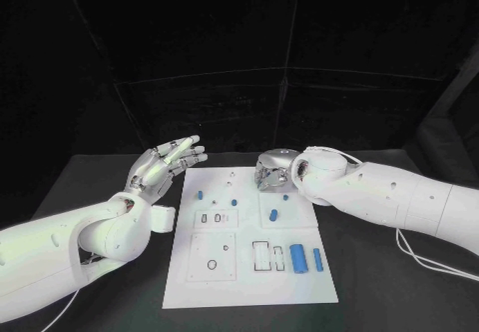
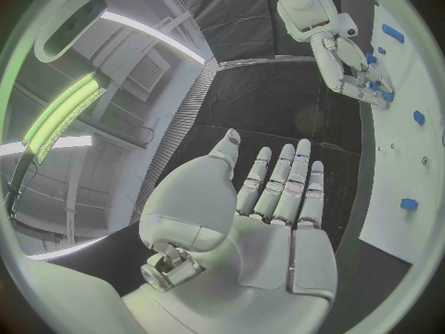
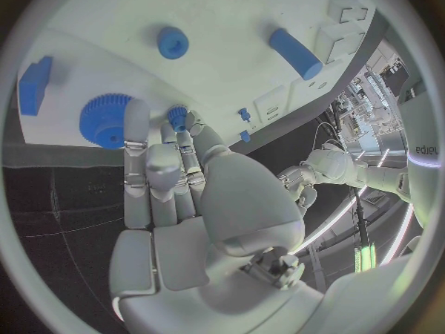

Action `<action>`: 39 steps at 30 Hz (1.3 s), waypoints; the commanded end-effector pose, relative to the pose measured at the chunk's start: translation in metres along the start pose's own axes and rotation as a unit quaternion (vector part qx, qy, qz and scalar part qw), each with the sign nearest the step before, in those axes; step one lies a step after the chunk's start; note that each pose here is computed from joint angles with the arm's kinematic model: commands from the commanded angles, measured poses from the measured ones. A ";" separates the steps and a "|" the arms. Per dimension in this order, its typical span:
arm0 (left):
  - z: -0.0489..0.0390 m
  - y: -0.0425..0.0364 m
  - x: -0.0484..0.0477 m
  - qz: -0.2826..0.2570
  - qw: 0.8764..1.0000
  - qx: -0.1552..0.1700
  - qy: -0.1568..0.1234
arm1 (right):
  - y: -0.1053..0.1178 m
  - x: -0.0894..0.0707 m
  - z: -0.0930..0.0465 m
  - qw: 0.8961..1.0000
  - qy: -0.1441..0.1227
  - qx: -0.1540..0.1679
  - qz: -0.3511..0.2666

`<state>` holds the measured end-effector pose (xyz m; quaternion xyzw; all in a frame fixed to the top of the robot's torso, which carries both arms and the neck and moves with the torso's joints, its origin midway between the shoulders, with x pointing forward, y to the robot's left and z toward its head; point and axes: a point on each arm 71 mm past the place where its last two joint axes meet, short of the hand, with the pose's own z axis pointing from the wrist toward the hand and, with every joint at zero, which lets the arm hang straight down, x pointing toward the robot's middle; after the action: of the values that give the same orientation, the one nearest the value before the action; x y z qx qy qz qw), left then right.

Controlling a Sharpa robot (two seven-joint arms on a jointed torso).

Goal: Assemble the parts on the task board

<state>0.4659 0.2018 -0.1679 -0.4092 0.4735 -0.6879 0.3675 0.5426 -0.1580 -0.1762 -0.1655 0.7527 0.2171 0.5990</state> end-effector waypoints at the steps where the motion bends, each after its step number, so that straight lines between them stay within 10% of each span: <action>1: 0.0007 -0.0037 0.0014 -0.003 1.000 0.017 0.009 | 0.001 0.002 0.000 1.000 0.015 0.001 -0.011; 21: 0.0016 -0.0030 -0.0002 -0.003 1.000 0.012 0.010 | 0.001 0.002 0.002 0.999 0.011 0.009 -0.034; 39: 0.0016 -0.0034 -0.0020 -0.002 1.000 0.014 0.009 | 0.025 -0.017 -0.002 0.994 -0.112 -0.015 -0.011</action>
<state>0.4680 0.2043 -0.1678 -0.4083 0.4729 -0.6892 0.3670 0.5311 -0.1396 -0.1635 -0.1723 0.7026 0.2332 0.6499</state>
